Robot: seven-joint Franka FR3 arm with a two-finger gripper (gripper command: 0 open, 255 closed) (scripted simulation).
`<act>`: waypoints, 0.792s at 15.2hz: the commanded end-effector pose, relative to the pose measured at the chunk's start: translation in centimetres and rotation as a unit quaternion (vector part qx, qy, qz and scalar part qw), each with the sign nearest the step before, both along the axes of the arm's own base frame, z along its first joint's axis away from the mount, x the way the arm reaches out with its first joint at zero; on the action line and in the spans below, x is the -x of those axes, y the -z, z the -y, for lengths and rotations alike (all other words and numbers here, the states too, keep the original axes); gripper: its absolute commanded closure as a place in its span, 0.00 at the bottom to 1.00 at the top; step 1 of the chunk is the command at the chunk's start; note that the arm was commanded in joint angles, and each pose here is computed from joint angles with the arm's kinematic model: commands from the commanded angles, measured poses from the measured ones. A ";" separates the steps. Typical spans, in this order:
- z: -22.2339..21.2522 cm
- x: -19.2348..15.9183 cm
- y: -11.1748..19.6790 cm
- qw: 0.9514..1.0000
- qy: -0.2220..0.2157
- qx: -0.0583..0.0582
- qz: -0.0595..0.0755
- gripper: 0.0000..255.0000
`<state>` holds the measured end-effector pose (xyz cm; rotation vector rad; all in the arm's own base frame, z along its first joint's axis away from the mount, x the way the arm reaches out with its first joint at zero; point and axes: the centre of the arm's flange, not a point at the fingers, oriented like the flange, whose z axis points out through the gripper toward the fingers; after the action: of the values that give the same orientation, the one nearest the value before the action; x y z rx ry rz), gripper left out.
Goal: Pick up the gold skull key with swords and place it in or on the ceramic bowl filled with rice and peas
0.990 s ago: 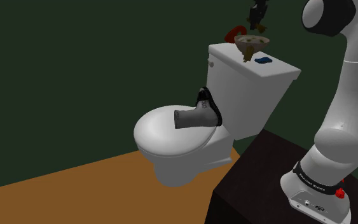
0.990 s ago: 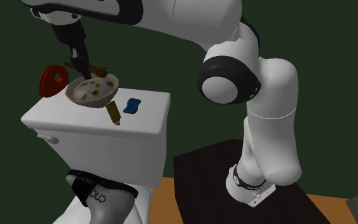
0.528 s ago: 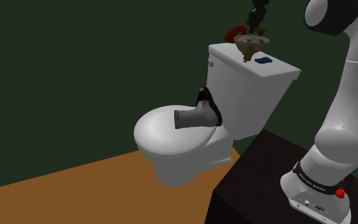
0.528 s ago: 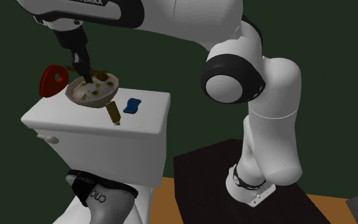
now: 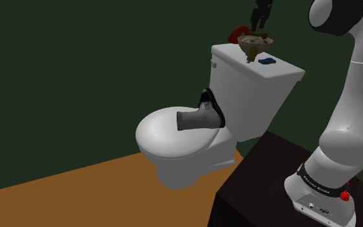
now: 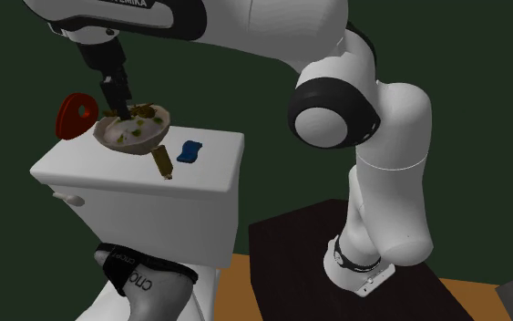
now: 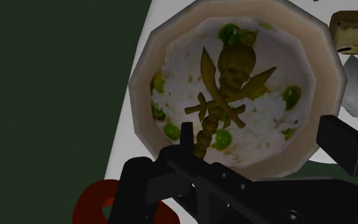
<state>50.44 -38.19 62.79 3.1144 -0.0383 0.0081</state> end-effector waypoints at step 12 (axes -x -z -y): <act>-0.1 0.0 -5.0 1.000 0.000 0.000 0.000 0.00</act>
<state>50.41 -38.06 67.77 3.1144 -0.0383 0.0084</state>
